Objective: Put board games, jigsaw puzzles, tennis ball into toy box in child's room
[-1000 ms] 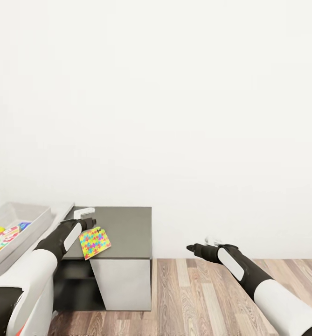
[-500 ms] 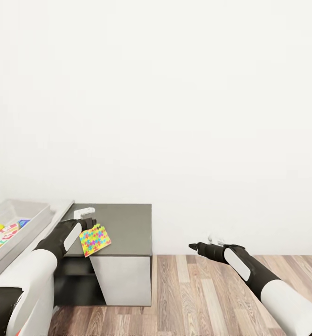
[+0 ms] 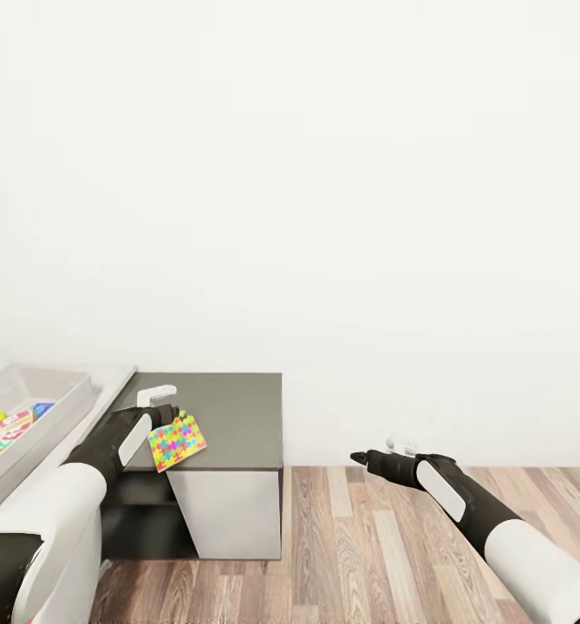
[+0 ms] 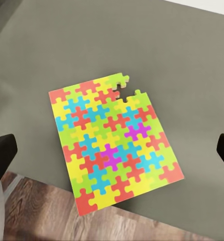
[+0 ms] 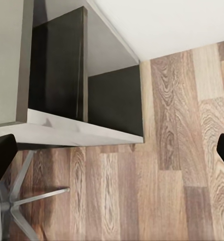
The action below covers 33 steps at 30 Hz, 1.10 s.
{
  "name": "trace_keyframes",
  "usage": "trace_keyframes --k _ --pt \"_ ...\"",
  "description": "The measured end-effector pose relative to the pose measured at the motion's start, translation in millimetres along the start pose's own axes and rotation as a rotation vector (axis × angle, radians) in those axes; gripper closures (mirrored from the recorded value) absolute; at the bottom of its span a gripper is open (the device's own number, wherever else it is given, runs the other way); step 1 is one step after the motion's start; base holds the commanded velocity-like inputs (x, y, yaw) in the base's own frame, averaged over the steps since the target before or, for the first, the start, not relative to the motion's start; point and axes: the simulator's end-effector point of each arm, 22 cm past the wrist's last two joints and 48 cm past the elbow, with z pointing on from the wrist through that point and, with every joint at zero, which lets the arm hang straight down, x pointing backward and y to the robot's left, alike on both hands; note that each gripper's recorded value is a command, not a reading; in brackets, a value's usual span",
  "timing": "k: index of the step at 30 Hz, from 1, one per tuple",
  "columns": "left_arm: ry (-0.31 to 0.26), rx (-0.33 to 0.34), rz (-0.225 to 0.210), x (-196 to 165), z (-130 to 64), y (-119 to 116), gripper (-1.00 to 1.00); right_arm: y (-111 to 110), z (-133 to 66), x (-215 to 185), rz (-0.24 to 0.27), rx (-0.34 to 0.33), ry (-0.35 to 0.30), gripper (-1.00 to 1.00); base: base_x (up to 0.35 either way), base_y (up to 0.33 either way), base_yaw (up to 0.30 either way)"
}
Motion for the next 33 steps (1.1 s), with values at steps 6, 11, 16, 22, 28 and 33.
trace_keyframes --k 6,11,16,22,28,33 --pt "0.010 0.001 0.001 5 3.9 0 -1.00 -2 3.5 4 0.004 0.002 0.009 -1.00 0.000 0.000 0.000" --pt "0.013 0.003 0.001 8 6.7 -2 -1.00 -4 6.3 8 0.006 0.005 0.016 -1.00 0.000 0.000 0.000" --pt "0.019 0.002 0.003 11 9.8 -2 -1.00 -7 9.0 11 0.009 0.007 0.024 -1.00 0.000 0.000 0.000" --pt "0.027 0.000 0.004 16 13.3 -2 -1.00 -9 11.9 15 0.013 0.010 0.032 -1.00 0.092 0.000 0.000" --pt "0.028 -0.002 0.004 20 17.4 -2 -1.00 -12 15.3 19 0.016 0.013 0.041 -1.00 0.148 0.000 0.000" --pt "0.032 -0.003 0.005 24 20.7 -2 -1.00 -14 18.0 23 0.019 0.015 0.048 -1.00 0.034 0.000 0.000"
